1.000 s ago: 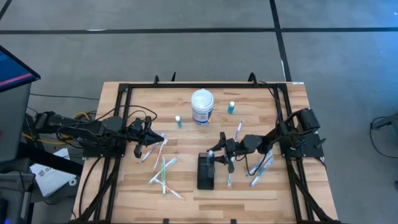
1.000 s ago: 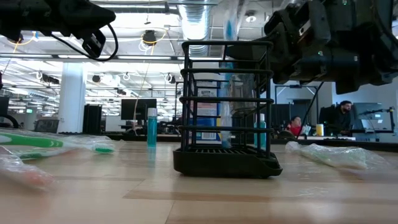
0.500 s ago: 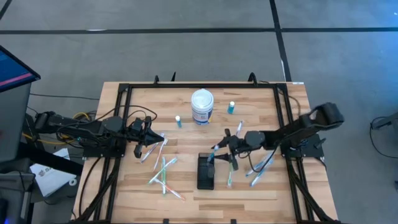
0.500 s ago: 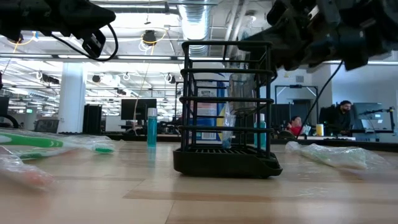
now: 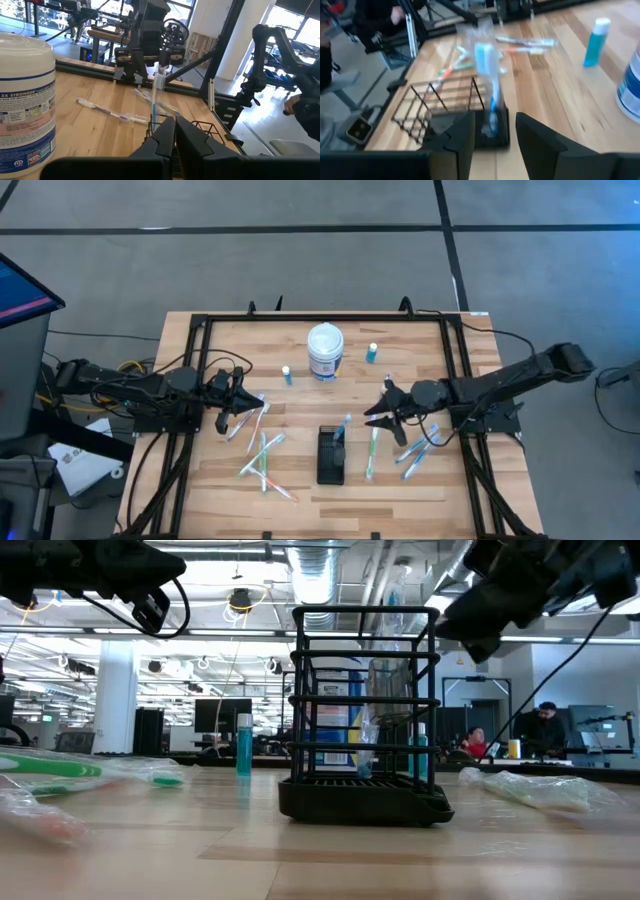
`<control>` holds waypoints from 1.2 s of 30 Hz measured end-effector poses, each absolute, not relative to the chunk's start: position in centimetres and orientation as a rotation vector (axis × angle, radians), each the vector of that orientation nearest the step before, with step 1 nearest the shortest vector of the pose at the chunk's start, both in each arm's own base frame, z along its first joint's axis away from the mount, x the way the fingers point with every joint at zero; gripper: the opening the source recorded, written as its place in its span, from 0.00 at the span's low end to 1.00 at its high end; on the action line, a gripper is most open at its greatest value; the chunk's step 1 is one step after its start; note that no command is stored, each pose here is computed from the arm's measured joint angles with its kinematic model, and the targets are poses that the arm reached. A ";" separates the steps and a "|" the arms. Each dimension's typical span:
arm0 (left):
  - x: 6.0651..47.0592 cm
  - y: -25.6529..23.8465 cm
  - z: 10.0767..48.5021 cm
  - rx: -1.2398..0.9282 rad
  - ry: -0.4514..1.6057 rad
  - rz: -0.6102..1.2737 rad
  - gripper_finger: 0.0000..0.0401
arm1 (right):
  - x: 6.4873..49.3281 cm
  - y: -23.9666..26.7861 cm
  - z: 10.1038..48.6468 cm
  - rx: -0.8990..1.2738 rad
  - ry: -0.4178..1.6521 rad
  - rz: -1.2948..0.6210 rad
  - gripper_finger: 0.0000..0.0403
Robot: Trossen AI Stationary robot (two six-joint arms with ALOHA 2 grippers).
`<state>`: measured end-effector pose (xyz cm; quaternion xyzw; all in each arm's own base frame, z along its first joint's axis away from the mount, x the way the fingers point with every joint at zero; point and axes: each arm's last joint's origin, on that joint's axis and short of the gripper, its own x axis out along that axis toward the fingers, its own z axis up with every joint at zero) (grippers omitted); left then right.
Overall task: Pick & Place toothbrushing station
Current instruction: Put the right violet toothbrush into the black mesh organizer
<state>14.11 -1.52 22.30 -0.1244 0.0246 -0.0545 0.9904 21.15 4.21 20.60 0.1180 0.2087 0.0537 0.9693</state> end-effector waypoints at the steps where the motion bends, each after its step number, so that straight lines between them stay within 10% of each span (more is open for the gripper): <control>1: 14.1 -1.5 22.3 -0.250 0.049 -0.109 0.02 | 20.9 4.2 20.6 0.237 0.433 0.106 0.31; 16: 14.1 -1.5 22.3 -0.250 0.050 -0.109 0.02 | 19.5 1.8 18.5 0.469 0.699 -0.144 0.24; 36: 14.1 -1.5 22.3 -0.242 0.048 -0.109 0.02 | 21.6 0.5 19.4 -0.054 1.021 -0.047 0.24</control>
